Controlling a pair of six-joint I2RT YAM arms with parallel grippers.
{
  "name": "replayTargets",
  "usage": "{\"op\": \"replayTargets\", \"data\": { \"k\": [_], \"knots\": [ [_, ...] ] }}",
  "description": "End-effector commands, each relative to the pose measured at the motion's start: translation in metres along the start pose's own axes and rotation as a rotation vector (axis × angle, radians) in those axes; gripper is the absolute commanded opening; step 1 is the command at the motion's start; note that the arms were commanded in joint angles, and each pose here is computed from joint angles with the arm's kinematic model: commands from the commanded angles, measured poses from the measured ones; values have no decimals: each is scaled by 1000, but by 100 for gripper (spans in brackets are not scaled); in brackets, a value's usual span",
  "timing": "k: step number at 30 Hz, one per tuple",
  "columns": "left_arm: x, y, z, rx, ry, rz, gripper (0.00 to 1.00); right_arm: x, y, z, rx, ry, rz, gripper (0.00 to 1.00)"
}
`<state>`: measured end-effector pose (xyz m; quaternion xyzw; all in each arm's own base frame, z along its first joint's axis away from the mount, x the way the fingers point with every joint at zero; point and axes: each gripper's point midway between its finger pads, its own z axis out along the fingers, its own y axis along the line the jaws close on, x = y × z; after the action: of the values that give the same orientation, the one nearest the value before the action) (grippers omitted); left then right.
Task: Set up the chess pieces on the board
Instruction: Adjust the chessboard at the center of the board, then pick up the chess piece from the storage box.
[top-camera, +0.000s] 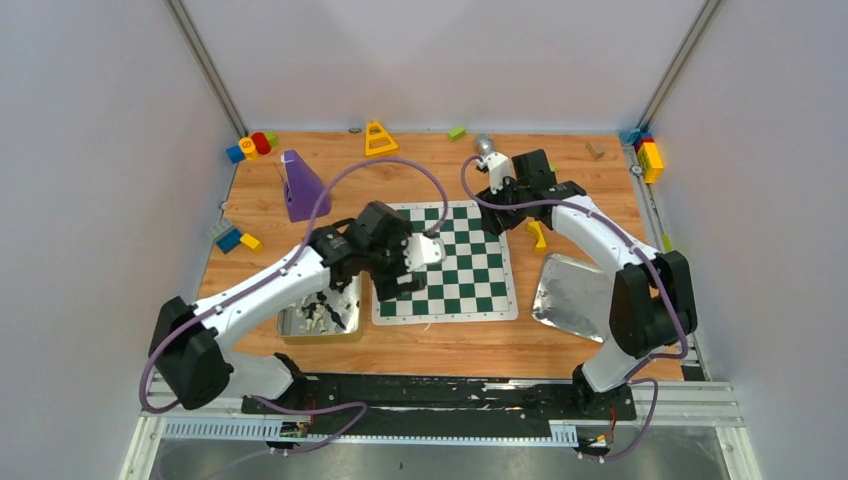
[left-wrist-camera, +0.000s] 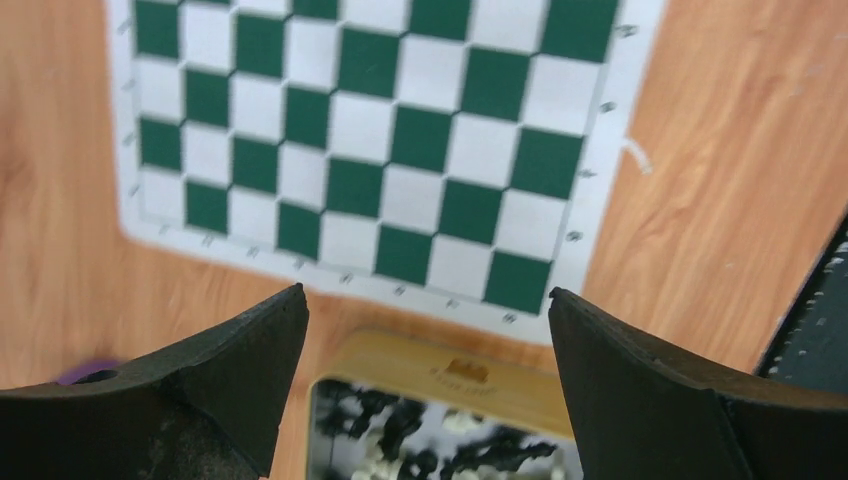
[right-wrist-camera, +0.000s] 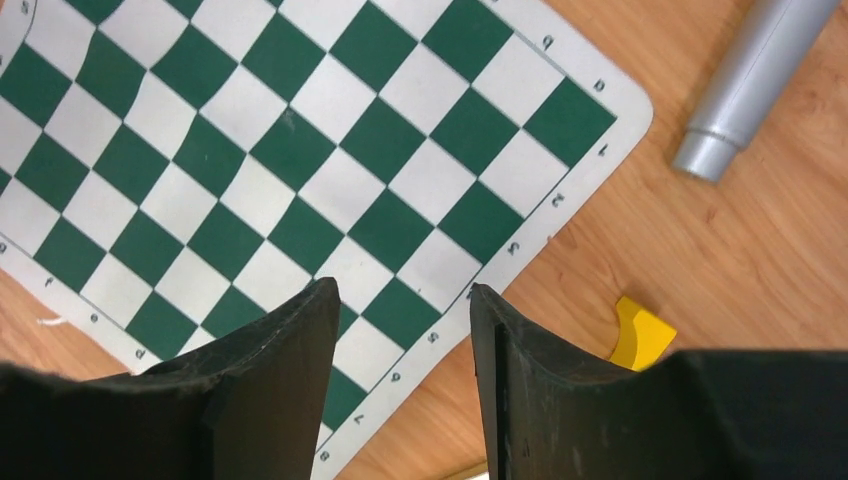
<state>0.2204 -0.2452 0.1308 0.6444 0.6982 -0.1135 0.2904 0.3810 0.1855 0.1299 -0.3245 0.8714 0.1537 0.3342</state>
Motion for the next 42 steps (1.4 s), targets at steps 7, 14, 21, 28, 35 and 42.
{"op": "replayTargets", "data": {
  "k": [7, 14, 21, 28, 35, 42],
  "knots": [
    [87, 59, -71, -213, 176, -391, 88, 21, 17, -20, -53, -22, -35, 49],
    [120, 74, -65, -240, 247, -528, 74, 27, 19, -17, -66, -10, -38, 47],
    [151, 76, -47, -237, 318, -593, 55, 32, 18, -16, -69, -4, -37, 45],
    [159, 70, -35, -203, 318, -617, 50, 36, 18, -13, -75, 8, -33, 45],
    [169, 64, -17, -162, 349, -634, 43, 38, 18, -12, -77, 13, -33, 45],
    [177, 66, -8, -153, 372, -647, 40, 40, 19, -11, -84, 19, -33, 45]
  ]
}}
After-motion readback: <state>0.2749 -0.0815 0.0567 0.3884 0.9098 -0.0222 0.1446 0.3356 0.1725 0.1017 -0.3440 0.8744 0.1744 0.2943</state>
